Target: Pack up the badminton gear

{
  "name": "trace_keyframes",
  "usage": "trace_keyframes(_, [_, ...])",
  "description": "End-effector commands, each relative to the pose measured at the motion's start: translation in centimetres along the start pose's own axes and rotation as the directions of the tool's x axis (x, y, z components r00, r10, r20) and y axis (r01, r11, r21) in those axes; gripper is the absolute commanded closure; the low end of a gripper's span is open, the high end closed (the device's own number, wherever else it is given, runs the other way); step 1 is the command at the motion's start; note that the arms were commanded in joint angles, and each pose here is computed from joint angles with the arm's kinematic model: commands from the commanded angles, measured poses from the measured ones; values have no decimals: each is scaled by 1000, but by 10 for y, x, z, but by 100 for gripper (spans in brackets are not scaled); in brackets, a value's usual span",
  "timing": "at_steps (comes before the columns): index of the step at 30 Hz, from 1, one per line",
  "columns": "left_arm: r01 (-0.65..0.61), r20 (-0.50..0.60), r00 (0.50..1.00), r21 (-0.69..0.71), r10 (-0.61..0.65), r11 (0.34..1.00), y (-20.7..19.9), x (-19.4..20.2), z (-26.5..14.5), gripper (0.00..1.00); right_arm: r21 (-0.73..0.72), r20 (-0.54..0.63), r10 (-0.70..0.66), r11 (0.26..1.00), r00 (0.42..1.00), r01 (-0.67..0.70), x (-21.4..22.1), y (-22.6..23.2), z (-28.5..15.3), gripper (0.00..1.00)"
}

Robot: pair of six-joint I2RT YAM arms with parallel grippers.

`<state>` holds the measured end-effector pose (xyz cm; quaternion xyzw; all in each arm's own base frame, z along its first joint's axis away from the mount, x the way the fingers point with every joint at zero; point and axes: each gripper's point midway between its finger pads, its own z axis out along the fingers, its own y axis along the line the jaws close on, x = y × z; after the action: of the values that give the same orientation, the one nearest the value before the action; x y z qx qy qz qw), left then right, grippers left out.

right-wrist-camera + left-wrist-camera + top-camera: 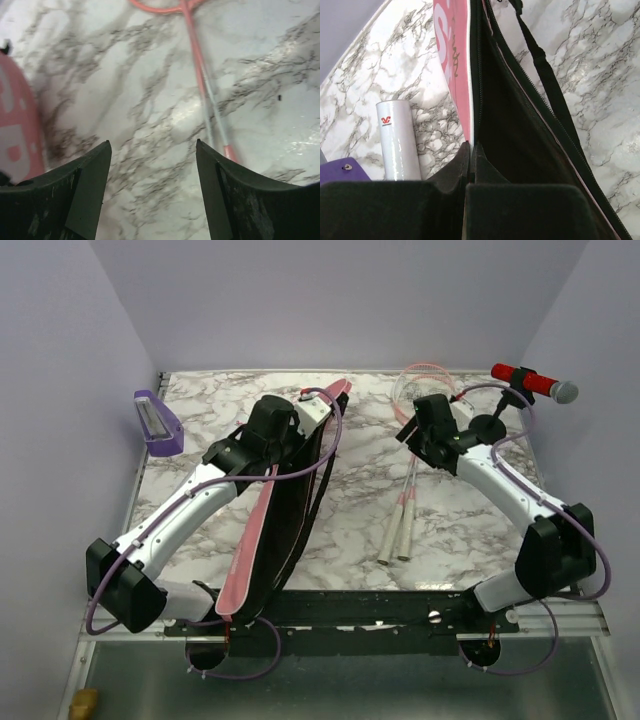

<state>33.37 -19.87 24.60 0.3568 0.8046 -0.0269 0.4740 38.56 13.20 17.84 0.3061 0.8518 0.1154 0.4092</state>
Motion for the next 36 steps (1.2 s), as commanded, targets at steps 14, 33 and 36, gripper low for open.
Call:
trace_keyframes(14, [81,46,995,46,-83,996,-8,5,-3,100,465,-54,-272,844,961,265,8,-77,120,42])
trace_keyframes(33, [204,152,961,176,-231,963,-35,-17,27,100,488,-108,-306,813,946,319,24,-110,146,72])
trace_keyframes(36, [226,163,953,188,-257,956,-32,-32,37,100,480,-115,-299,818,947,316,28,-112,149,78])
